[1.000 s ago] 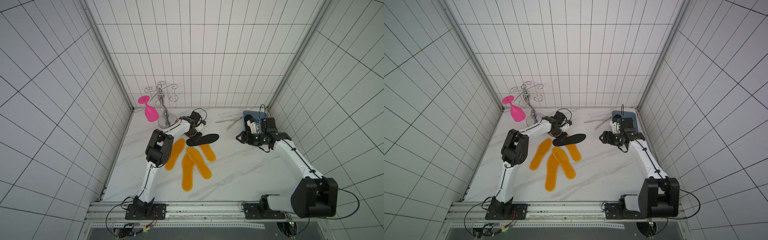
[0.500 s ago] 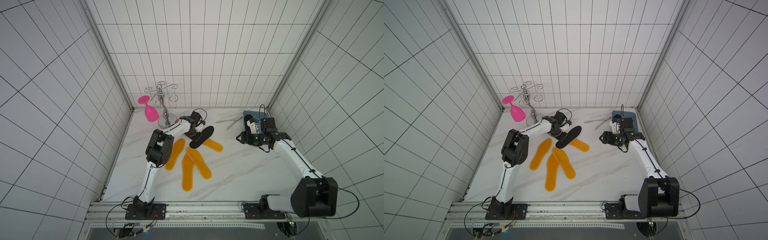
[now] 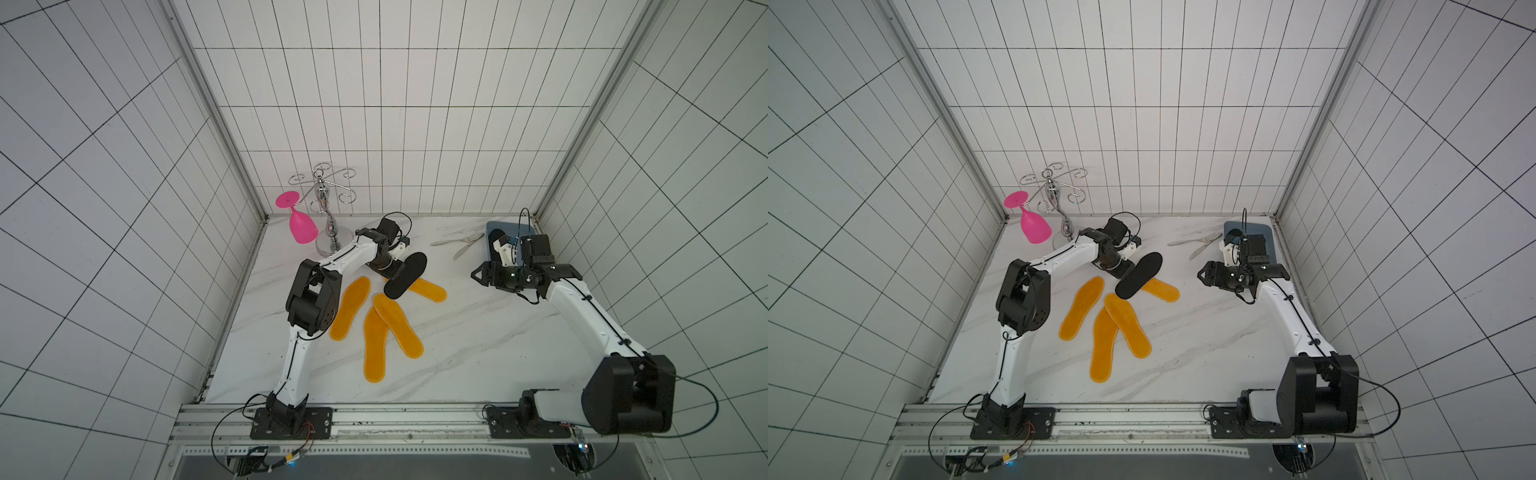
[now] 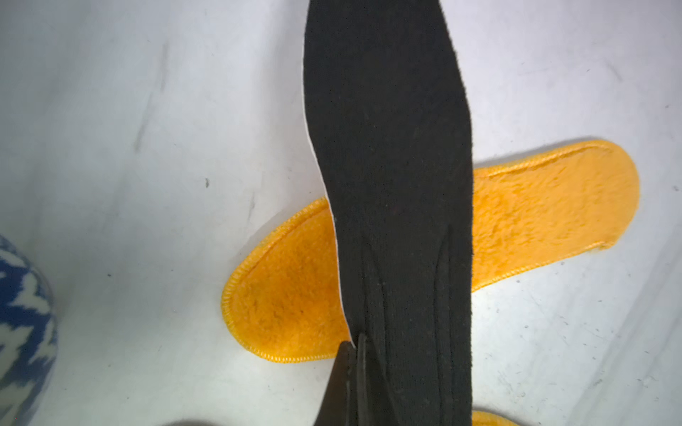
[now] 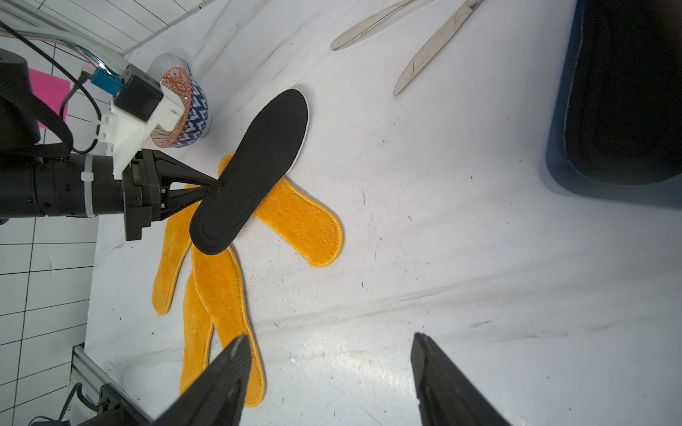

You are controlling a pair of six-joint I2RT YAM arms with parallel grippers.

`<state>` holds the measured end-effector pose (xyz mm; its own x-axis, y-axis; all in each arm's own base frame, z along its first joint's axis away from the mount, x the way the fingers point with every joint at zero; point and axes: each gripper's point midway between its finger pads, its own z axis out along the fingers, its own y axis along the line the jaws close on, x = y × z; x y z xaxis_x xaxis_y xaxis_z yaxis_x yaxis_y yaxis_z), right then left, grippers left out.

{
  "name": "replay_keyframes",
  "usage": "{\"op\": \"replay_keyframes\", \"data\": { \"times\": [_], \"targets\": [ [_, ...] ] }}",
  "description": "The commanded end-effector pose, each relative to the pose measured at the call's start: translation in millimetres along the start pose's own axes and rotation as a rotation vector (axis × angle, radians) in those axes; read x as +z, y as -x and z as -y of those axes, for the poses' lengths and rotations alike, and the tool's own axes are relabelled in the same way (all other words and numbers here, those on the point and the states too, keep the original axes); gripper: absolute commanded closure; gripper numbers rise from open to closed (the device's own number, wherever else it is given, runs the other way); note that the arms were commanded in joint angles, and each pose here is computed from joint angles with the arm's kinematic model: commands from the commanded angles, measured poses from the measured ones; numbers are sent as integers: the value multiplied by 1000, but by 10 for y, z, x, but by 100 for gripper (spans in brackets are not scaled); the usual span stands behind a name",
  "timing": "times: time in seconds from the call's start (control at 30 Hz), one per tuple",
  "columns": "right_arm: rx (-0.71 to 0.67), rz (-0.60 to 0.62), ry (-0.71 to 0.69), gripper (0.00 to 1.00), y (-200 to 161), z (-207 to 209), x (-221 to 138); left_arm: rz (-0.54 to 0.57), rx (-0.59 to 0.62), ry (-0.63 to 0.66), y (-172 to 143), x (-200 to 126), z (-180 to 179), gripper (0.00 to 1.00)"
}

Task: Put the insoles into the storage box
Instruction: Pick up the insole from the center of the board.

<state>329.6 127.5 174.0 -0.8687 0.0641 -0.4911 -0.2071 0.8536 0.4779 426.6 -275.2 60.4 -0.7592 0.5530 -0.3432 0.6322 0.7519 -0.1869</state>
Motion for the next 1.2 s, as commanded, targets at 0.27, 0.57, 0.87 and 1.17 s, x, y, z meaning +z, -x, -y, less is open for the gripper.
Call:
{"op": "replay_keyframes", "data": {
  "times": [0.27,0.57,0.87,1.17],
  "targets": [
    [26,65,95,29,213,-244,-85,133,-114,-143,123,-341,147,100],
    [123,118,238,30,327,-465,-56,342,-210,-226,385,-681,377,100],
    [181,173,408,32,514,-789,-14,602,-325,-306,674,-1130,759,100],
    [156,136,462,42,513,-987,183,789,-439,-304,742,-1435,1004,100]
  ]
}}
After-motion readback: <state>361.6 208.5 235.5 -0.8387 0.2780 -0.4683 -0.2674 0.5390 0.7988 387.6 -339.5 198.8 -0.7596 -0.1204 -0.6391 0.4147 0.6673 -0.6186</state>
